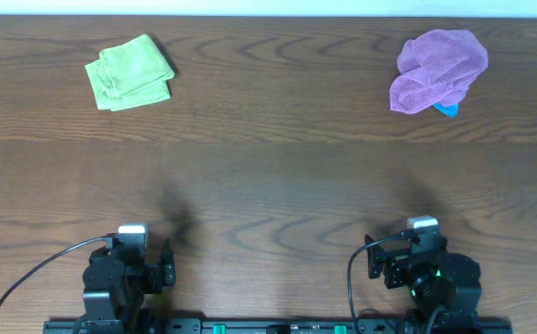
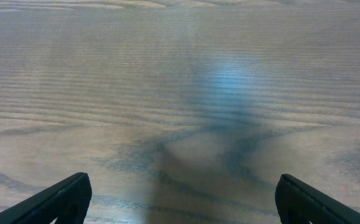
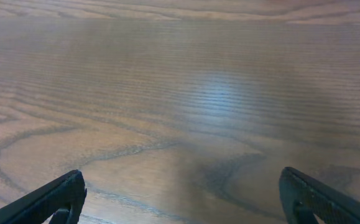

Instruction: Fold the cloth

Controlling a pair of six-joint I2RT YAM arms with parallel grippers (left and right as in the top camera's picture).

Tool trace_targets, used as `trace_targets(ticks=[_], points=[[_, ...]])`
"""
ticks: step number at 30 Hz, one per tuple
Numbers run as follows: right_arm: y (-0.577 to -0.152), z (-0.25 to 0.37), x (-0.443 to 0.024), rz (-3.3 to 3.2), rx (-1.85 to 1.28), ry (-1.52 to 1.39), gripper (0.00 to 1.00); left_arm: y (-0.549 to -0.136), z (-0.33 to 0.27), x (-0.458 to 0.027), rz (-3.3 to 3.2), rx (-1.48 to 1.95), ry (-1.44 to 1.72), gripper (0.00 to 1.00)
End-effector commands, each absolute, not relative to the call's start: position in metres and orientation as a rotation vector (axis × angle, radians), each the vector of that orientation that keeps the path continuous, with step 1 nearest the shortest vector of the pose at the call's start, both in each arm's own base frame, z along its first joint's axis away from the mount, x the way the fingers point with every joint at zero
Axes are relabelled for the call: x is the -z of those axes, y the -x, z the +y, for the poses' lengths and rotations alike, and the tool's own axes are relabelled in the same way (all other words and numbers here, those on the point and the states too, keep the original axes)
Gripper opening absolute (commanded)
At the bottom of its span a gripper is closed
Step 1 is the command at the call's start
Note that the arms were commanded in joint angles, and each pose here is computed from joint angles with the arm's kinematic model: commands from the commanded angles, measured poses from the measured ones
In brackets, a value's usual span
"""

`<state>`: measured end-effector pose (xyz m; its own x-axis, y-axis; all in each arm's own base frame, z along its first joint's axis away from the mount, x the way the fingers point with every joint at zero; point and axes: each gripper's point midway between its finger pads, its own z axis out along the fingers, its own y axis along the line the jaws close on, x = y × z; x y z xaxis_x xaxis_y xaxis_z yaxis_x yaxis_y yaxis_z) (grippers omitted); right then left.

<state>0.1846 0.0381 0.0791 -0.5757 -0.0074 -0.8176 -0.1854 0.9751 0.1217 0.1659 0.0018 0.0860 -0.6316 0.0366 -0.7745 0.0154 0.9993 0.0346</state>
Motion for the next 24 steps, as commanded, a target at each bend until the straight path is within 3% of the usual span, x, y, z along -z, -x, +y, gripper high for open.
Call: trace_targets(ticks=[1, 24], points=[[-0.185, 0.039, -0.075, 2.178, -0.244, 0.128, 0.99, -0.16, 0.005, -0.066, 2.313, -0.068, -0.064, 0.95], [-0.185, 0.039, -0.075, 2.178, -0.244, 0.128, 0.99, -0.16, -0.005, -0.066, 2.309, -0.036, -0.138, 0.95]])
